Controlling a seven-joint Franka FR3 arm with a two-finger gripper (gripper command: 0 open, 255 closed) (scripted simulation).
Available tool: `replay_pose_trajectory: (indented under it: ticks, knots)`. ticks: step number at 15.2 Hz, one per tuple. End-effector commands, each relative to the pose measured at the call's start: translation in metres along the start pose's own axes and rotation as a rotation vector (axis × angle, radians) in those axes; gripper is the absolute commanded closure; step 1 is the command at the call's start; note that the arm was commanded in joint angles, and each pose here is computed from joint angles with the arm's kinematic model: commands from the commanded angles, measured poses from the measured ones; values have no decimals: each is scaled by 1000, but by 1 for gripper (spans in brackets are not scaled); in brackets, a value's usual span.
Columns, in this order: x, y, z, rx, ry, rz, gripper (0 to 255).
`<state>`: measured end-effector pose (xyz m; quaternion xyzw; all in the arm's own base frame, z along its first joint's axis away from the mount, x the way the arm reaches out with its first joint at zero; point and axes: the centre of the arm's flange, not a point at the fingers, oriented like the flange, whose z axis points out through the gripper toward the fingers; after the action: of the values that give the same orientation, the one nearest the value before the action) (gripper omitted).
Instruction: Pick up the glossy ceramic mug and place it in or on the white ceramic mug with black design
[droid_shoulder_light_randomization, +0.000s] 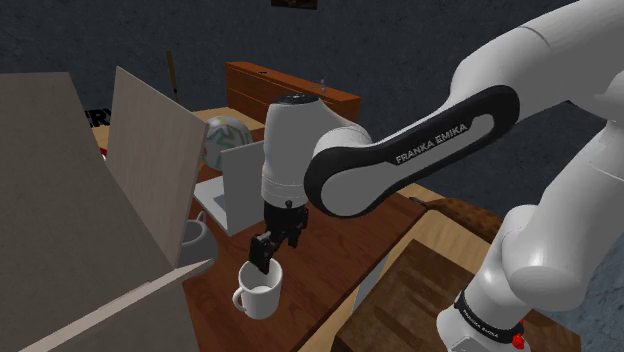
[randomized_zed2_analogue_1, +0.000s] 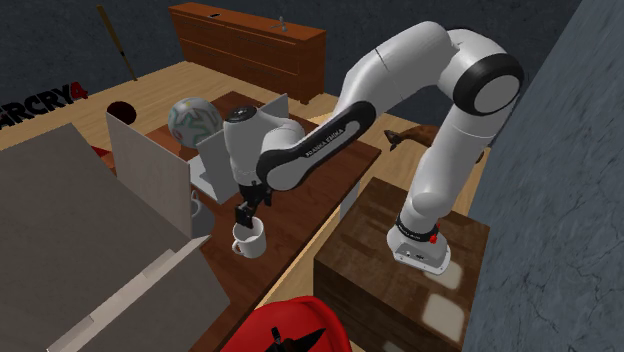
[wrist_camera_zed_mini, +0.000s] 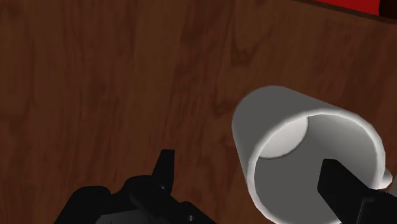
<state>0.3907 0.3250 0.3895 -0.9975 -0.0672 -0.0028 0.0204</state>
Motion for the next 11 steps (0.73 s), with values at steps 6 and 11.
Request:
replay_pose_trajectory:
  ticks: [6, 11]
  knots:
    - [3, -6, 34, 4, 3, 0, 0]
    - [3, -6, 43, 4, 3, 0, 0]
